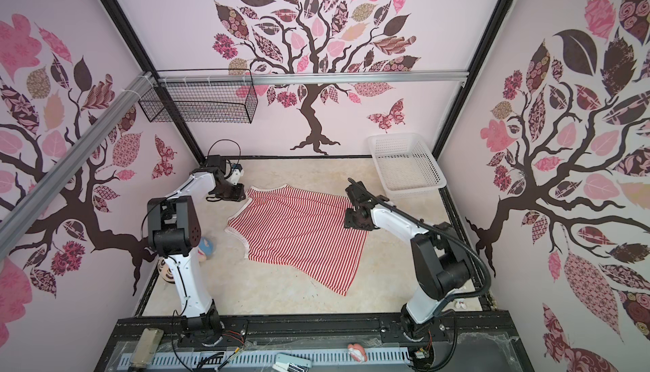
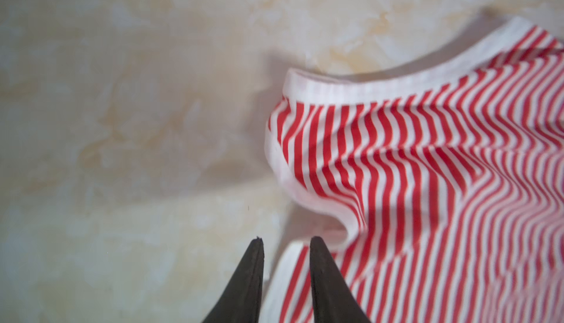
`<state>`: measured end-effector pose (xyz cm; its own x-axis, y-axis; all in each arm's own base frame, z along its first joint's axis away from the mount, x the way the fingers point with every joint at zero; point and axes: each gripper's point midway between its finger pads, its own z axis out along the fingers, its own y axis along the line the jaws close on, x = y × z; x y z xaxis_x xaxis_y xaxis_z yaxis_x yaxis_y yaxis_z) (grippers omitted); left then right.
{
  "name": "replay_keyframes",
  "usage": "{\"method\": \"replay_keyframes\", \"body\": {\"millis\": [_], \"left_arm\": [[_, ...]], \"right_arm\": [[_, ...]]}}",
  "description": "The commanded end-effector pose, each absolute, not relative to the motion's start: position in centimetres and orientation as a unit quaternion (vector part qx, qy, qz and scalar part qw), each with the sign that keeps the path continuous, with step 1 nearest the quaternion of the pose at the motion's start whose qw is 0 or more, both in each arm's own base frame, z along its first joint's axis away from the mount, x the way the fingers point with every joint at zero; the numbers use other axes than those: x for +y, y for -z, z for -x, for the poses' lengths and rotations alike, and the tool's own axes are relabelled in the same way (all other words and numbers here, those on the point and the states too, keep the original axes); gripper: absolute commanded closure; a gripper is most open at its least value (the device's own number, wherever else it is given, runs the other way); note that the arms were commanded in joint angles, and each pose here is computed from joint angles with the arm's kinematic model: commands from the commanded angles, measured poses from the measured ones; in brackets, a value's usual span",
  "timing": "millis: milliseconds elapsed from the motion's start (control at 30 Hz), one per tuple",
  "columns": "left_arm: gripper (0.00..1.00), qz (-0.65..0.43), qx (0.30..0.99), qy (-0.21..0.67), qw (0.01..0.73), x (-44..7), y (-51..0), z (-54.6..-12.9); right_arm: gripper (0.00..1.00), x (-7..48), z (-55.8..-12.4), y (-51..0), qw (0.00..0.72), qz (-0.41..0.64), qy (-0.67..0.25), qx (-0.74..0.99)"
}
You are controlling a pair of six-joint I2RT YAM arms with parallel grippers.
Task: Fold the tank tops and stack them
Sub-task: 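Move both grippers to the near hem corners of the tank top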
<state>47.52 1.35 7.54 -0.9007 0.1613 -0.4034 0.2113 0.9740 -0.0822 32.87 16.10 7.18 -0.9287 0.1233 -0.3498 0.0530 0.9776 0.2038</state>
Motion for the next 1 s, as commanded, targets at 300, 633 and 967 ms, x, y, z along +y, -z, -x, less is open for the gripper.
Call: {"method": "replay_keyframes", "body": {"millis": [300,633,967], "left_arm": [[0.59,-0.221,0.96,0.107,0.132,-1.4,-7.8,-34.2],[0.58,-0.21,0.965,0.123,0.095,-1.5,-4.0,-33.8],[0.57,-0.223,0.961,0.141,0.078,-2.1,-3.4,-32.0]], "right_arm": [[0.39,18.1,-19.8,-6.2,0.084,-0.073,-0.202,0.973],[0.42,17.8,-14.5,-5.3,0.029,-0.095,-0.258,0.961],[0.49,19.4,-12.5,-4.9,0.011,-0.089,-0.29,0.953]]}}
